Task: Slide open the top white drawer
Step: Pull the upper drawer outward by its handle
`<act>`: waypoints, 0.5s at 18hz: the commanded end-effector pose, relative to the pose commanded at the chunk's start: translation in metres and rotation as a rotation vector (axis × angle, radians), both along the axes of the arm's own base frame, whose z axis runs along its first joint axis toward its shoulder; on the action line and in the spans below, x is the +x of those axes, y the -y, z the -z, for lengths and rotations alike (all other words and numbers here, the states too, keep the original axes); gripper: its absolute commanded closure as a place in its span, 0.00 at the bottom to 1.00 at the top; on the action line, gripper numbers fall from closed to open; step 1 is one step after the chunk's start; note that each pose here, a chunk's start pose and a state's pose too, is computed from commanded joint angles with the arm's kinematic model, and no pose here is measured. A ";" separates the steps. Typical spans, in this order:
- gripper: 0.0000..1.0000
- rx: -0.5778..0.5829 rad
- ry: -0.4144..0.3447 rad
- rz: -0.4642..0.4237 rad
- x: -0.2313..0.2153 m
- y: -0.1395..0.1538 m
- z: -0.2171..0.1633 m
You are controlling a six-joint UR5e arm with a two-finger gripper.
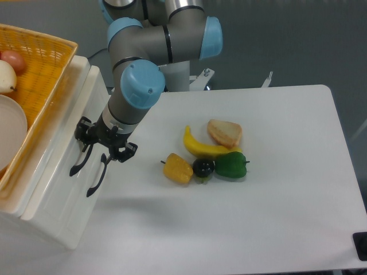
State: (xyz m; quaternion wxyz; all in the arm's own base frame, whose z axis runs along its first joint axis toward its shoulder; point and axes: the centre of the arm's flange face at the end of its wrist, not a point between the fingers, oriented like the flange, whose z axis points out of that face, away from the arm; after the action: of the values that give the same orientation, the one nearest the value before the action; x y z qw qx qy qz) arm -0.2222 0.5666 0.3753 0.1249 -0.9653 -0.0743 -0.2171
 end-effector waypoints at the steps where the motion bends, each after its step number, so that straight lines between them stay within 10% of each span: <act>1: 0.48 0.000 0.000 0.000 0.000 0.000 0.000; 9: 0.63 0.006 -0.003 0.001 0.001 0.001 -0.004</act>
State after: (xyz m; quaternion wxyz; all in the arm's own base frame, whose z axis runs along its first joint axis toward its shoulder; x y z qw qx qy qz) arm -0.2212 0.5656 0.3790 0.1279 -0.9652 -0.0728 -0.2159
